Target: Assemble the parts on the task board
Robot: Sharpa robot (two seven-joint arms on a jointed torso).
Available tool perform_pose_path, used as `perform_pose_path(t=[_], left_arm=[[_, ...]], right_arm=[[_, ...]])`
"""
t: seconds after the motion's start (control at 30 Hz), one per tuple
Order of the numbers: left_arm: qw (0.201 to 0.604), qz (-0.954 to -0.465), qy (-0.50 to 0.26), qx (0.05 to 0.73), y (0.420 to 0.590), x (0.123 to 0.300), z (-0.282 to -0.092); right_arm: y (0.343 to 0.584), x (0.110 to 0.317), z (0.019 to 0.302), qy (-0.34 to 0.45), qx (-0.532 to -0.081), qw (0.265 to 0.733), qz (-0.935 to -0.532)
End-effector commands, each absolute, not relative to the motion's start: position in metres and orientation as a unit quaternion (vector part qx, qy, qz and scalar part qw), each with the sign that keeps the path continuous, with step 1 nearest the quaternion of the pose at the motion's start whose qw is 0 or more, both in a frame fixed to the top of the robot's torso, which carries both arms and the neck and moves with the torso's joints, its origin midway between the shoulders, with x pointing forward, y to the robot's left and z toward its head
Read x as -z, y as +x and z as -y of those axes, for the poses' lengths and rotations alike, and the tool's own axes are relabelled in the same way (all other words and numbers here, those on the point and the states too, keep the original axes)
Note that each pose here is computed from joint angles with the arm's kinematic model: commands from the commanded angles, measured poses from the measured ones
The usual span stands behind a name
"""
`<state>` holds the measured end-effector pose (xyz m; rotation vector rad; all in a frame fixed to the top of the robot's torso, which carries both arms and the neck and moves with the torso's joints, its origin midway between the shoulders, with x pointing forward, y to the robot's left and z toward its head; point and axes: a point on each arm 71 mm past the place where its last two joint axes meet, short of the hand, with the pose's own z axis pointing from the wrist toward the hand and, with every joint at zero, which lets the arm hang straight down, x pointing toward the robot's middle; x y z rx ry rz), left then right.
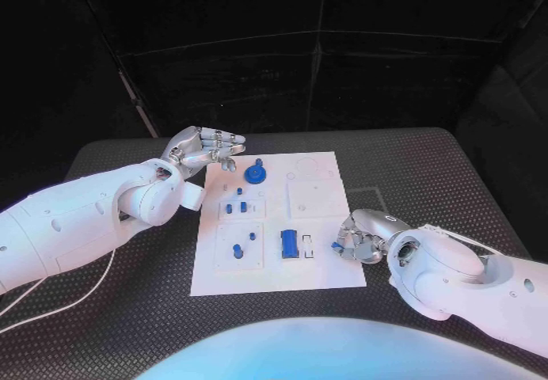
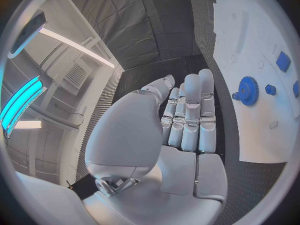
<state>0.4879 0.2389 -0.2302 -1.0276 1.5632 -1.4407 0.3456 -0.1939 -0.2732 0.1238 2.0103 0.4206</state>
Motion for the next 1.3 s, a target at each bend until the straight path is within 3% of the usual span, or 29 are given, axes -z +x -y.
perform_pose_path(t=[0.03,0.53,1.3], left_arm=[[0.377,-0.611,-0.401,0.569,0.488,0.229,-0.238],[0.377,-0.611,-0.401,0.570,0.487,0.228,-0.237],[0.375,-0.611,-0.400,0.571,0.487,0.228,-0.236]], right_arm=[[0.346,0.268,0.190,0.104,-0.208,0.521,-0.821],[0.351,0.274,0.166,0.137,-0.241,0.502,-0.819],[0.362,0.289,0.153,0.140,-0.225,0.482,-0.835]])
